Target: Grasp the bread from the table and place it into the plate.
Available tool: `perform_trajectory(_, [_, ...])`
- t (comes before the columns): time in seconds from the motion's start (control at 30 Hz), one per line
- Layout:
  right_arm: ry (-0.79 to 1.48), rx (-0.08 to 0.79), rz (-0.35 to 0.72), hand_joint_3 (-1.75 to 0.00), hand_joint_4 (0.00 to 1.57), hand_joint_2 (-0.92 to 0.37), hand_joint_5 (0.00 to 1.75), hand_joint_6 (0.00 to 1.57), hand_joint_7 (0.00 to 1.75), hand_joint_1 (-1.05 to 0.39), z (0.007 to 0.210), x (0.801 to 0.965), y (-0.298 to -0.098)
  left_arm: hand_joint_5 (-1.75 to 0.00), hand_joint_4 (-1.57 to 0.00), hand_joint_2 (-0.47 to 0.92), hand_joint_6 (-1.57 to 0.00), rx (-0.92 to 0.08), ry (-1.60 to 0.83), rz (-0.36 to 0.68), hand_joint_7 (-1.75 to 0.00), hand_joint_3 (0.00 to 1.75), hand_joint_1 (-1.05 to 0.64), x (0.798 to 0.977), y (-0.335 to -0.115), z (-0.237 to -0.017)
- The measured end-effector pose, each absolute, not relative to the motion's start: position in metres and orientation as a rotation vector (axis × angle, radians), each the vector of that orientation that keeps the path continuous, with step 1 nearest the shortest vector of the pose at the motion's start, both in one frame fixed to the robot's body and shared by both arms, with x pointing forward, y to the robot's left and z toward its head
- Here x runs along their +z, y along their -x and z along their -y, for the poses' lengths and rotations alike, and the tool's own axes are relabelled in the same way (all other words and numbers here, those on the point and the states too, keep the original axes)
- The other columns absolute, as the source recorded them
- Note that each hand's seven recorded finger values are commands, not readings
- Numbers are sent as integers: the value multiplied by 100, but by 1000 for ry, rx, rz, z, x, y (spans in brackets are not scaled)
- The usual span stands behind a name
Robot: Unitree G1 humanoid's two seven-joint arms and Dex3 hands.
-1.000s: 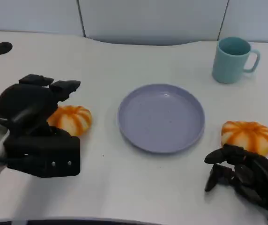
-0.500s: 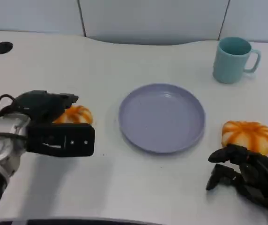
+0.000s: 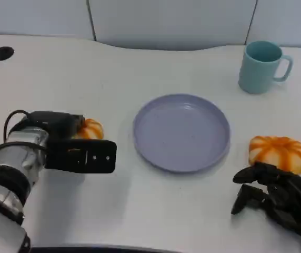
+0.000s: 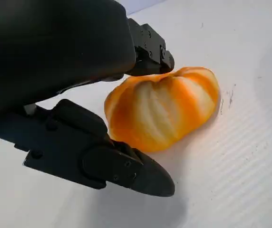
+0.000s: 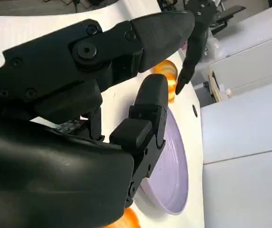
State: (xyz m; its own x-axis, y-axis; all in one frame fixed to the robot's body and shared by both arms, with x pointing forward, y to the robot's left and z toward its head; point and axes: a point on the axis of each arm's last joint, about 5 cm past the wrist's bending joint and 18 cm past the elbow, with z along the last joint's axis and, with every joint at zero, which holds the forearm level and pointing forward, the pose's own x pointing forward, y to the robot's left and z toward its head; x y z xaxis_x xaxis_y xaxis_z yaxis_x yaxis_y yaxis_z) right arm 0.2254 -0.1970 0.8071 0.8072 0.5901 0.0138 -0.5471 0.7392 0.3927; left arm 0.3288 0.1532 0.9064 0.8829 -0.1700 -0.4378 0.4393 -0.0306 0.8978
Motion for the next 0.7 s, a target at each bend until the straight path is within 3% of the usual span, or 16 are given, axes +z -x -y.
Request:
perform_trajectory(0.4, [-395, 626, -117, -13, 64, -92, 133, 74, 83, -53, 198, 807, -225, -20, -5, 82, -17, -513, -1580, -253, -1, 0, -79, 903, -328, -146])
perform_trajectory(0.47, [-396, 625, -117, -13, 64, -92, 133, 73, 83, -54, 198, 807, -225, -28, -24, 80, -30, -511, -1596, -249, -6, 0, -72, 901, -328, -145])
perform_trajectory(0.5, [-396, 624, -117, -14, 64, -92, 133, 73, 83, -54, 198, 807, -225, -35, -33, 79, -39, -505, -1607, -240, -7, 0, -69, 901, -327, -145])
perform_trajectory(0.57, [-399, 623, -116, -13, 65, -92, 133, 73, 83, -53, 198, 807, -225, -77, -42, 81, -61, -484, -1631, -210, -8, 0, -63, 899, -326, -144])
perform_trajectory(0.63, [-405, 625, -114, -11, 65, -92, 134, 74, 82, -53, 198, 806, -225, -104, -57, 82, -78, -456, -1655, -169, -10, 0, -54, 897, -325, -143])
perform_trajectory(0.67, [-408, 624, -115, -11, 66, -92, 134, 75, 82, -53, 198, 806, -225, -130, -64, 81, -84, -442, -1659, -151, -13, 0, -49, 896, -325, -143])
perform_trajectory(0.7, [-410, 625, -116, -11, 66, -92, 133, 75, 81, -53, 198, 806, -225, -145, -66, 81, -88, -427, -1660, -136, -15, 0, -46, 896, -325, -143])
